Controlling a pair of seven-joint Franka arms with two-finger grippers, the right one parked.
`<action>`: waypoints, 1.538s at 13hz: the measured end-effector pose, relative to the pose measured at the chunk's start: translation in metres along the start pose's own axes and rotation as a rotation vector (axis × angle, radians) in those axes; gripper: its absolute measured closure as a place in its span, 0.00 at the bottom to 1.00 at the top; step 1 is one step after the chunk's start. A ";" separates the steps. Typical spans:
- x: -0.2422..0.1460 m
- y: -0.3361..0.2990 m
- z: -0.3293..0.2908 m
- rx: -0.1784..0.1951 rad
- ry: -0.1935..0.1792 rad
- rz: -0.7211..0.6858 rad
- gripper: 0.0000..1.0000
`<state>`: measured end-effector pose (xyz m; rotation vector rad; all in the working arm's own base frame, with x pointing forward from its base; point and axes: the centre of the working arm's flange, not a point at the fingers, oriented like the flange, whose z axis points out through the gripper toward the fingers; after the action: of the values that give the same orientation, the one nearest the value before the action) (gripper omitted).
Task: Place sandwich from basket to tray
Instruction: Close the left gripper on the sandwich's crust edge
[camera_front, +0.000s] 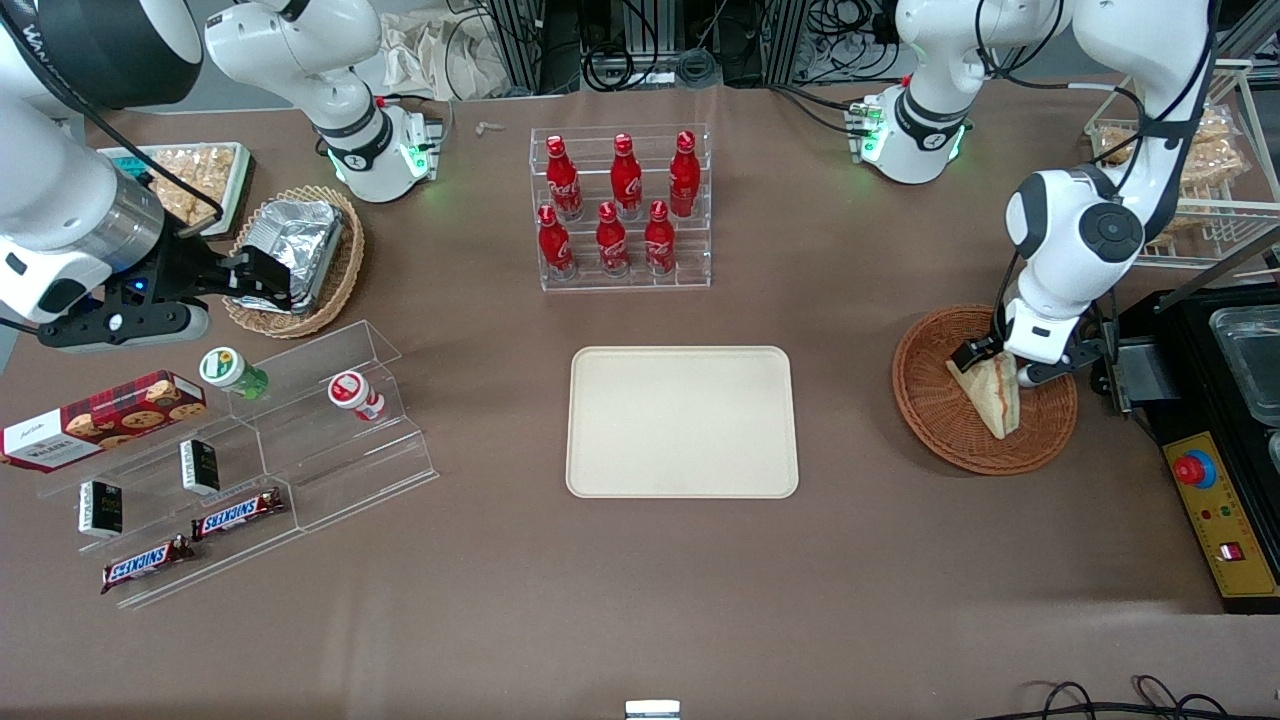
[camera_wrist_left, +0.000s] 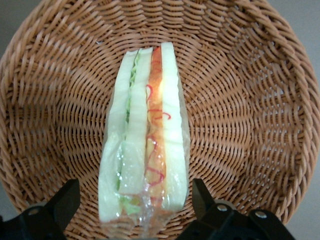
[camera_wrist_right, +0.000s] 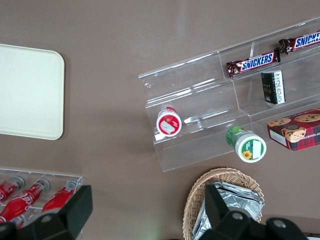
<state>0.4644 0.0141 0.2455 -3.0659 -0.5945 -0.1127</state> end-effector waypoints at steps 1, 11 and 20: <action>0.002 0.000 -0.001 -0.002 0.005 0.000 0.00; 0.012 -0.007 -0.002 0.008 0.046 0.024 0.66; 0.035 -0.006 -0.071 0.028 0.054 0.026 0.81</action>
<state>0.4897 0.0307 0.3192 -3.0314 -0.5490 -0.1849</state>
